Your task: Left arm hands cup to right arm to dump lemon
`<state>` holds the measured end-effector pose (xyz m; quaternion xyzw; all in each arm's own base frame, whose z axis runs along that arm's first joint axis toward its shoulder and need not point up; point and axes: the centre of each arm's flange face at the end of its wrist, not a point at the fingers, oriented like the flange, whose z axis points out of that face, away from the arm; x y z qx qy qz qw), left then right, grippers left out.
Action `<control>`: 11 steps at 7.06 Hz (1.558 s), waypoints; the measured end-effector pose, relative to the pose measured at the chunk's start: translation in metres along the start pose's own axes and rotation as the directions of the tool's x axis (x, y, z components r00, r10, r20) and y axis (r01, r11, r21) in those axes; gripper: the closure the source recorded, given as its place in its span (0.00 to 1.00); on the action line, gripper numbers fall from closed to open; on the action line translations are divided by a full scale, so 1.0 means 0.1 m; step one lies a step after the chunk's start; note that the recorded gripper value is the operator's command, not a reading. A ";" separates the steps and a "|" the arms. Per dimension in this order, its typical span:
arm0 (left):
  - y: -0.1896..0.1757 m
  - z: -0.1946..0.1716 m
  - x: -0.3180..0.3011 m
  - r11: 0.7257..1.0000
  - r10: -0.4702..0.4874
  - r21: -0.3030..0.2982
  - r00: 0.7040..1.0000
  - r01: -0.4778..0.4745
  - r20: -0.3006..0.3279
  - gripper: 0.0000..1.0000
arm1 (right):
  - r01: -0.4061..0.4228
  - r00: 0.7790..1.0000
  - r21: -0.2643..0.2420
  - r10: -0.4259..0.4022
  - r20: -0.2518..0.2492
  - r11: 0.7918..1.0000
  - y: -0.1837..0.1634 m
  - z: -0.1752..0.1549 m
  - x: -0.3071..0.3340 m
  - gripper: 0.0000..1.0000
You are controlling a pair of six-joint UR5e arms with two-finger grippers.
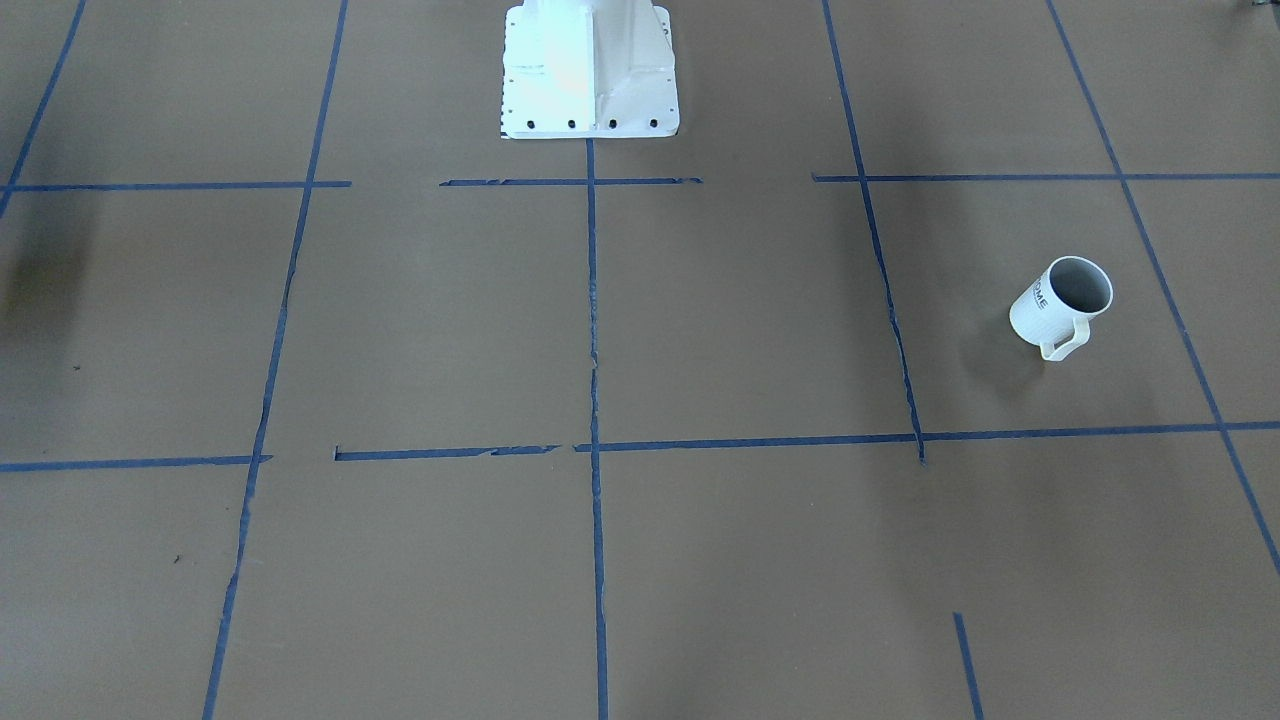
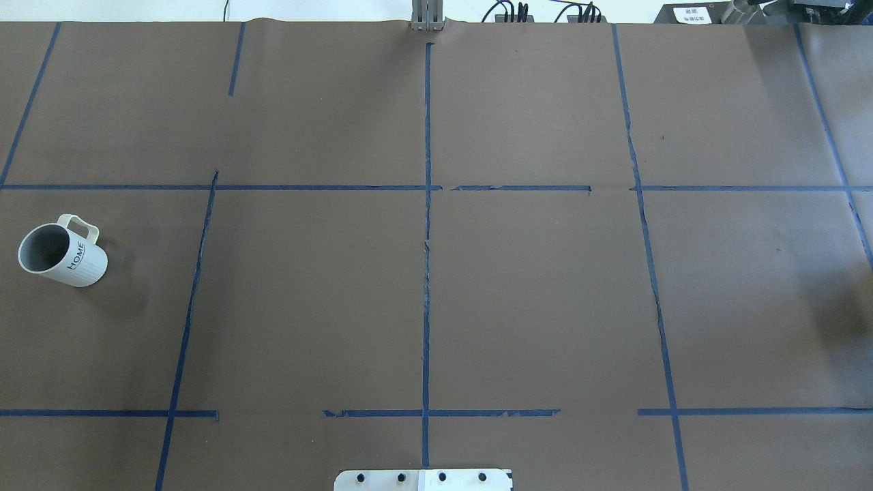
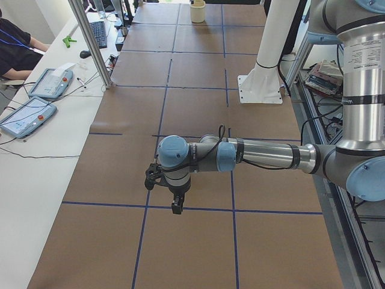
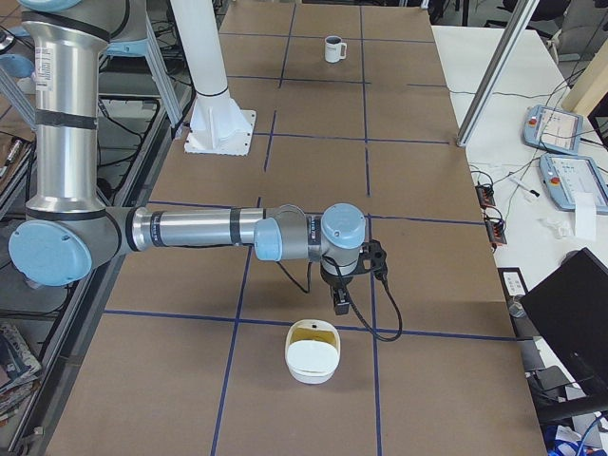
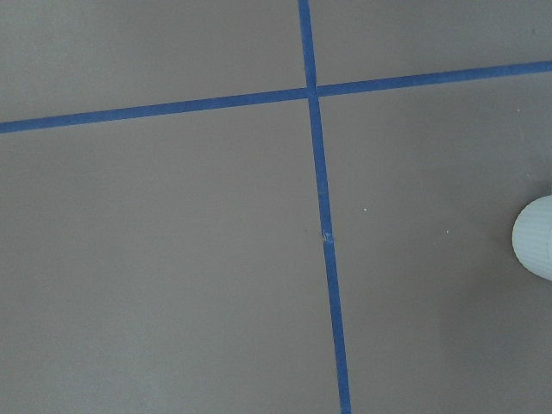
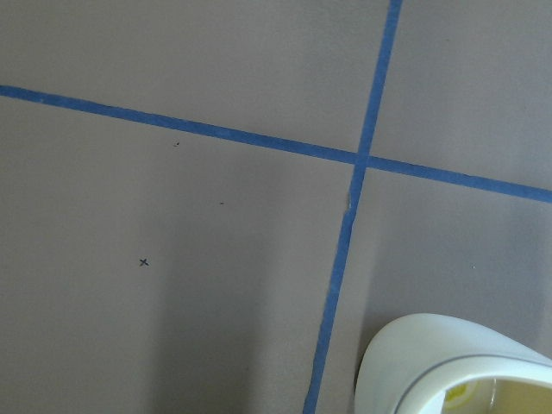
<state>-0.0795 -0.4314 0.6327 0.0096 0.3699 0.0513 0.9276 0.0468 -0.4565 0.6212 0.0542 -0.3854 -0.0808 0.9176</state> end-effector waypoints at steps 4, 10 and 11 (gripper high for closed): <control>0.04 0.00 -0.09 1.000 0.006 -0.019 0.995 -0.005 0.097 0.00 | -0.026 1.000 0.006 0.026 -0.004 1.000 0.20 -0.04 0.10 0.00; 0.03 -0.02 -0.06 1.000 0.014 -0.014 0.995 -0.013 0.098 0.00 | -0.041 0.999 0.011 0.041 0.002 0.999 0.20 -0.04 0.09 0.00; 0.03 -0.02 -0.06 1.000 0.014 -0.014 0.995 -0.012 0.098 0.00 | -0.043 0.999 0.010 0.043 0.004 0.999 0.20 -0.04 0.09 0.00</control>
